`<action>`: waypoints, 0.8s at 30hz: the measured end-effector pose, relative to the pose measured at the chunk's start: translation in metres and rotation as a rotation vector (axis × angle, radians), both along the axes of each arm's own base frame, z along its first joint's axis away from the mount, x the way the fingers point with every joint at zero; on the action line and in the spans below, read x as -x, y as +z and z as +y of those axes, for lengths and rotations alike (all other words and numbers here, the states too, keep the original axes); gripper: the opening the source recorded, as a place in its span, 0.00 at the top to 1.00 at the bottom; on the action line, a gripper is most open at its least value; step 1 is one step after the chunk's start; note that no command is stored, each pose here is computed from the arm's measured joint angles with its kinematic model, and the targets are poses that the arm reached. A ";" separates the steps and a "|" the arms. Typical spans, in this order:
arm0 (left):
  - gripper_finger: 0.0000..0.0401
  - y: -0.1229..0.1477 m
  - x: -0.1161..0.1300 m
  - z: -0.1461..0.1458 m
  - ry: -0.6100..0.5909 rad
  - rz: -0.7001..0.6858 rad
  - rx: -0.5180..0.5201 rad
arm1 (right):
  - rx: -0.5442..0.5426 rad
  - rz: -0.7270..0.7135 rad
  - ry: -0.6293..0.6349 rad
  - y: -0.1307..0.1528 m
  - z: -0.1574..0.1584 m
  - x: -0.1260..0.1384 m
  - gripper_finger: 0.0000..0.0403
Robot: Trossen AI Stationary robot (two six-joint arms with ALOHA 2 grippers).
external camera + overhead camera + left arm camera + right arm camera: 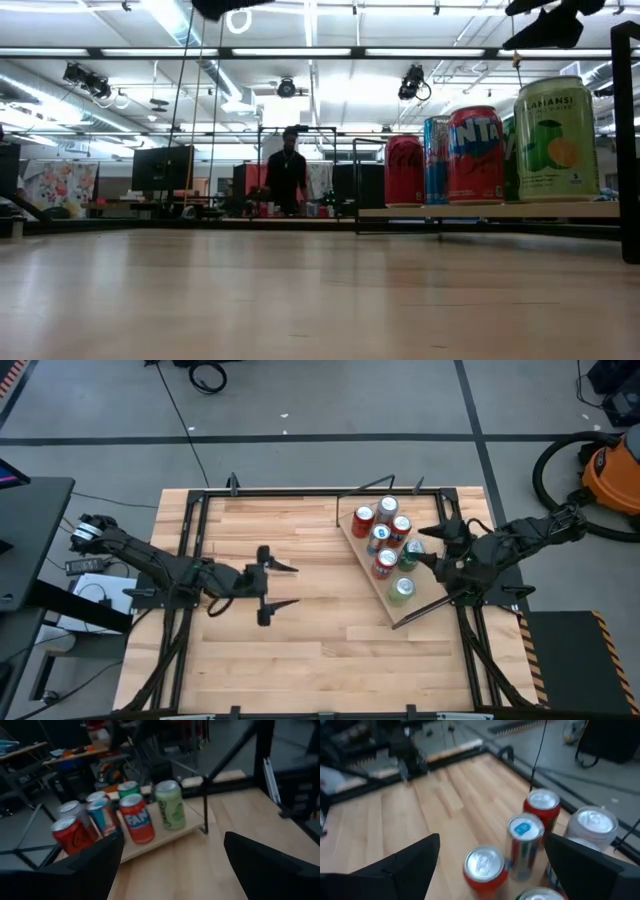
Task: Place canned beverage on shelf
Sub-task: Return to Home Position
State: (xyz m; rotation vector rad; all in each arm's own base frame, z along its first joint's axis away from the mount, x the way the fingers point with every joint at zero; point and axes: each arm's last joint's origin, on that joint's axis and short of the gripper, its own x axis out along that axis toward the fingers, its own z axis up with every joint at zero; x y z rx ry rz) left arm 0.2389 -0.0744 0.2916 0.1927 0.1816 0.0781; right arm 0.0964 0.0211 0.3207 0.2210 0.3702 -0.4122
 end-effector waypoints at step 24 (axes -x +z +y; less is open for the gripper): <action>0.11 -0.062 0.098 0.072 0.110 -0.202 0.025 | 0.102 -0.408 -0.246 -0.074 -0.025 0.043 0.13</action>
